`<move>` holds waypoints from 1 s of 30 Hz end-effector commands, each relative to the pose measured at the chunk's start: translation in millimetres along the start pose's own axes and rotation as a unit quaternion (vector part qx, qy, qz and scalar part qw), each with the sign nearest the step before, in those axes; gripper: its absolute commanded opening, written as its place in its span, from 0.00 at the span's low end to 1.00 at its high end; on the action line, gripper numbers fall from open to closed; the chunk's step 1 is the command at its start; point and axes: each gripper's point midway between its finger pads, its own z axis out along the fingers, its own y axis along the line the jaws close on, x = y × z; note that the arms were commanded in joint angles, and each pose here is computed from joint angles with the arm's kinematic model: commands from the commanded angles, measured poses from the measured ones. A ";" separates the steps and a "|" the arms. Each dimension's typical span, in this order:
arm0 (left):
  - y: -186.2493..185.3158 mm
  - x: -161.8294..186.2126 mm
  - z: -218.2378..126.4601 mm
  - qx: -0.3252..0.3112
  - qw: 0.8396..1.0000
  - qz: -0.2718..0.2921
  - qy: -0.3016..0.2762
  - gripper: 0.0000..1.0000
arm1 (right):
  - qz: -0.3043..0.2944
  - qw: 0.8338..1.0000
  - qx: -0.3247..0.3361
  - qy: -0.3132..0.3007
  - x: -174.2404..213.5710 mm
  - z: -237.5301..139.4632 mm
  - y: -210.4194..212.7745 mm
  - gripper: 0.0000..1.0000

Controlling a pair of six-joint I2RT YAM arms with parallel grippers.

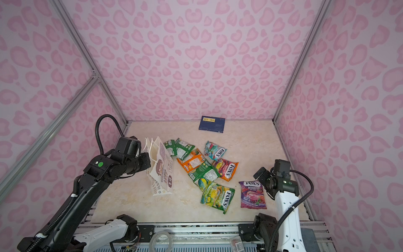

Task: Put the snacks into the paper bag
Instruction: 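Hold the bag with the left gripper while the right gripper reaches the purple packet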

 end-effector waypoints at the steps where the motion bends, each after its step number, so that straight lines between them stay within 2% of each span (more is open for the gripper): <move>1: -2.3 8.1 1.2 0.010 1.000 -0.005 0.018 0.03 | 0.048 0.998 0.047 0.013 7.3 2.0 -26.0 0.99; 6: -0.9 7.1 0.9 0.005 1.000 0.002 0.017 0.03 | 0.129 0.991 0.015 0.014 10.6 15.0 -35.8 0.99; 9: -1.6 7.2 1.3 0.007 1.000 0.002 0.018 0.03 | 0.149 0.989 0.009 0.015 14.0 21.6 -41.0 0.99; 11: -1.8 8.0 2.3 0.009 1.000 -0.005 0.018 0.03 | 0.147 0.989 0.010 0.033 22.6 28.6 -39.9 0.99; 16: 0.6 10.2 3.3 0.008 1.000 -0.023 0.016 0.03 | 0.180 0.978 -0.036 0.096 56.8 52.5 -28.8 0.99; 20: -0.9 11.9 2.2 0.012 0.999 -0.033 0.020 0.03 | 0.175 0.976 -0.060 0.111 69.9 57.0 -16.8 0.99; 24: -4.1 9.6 -2.7 0.020 0.999 -0.043 0.019 0.03 | 0.199 0.964 -0.104 0.145 90.3 69.2 0.0 0.99; 30: -7.0 7.0 -6.3 0.021 0.998 -0.056 0.023 0.03 | 0.131 0.967 -0.149 0.159 104.0 66.6 43.9 0.99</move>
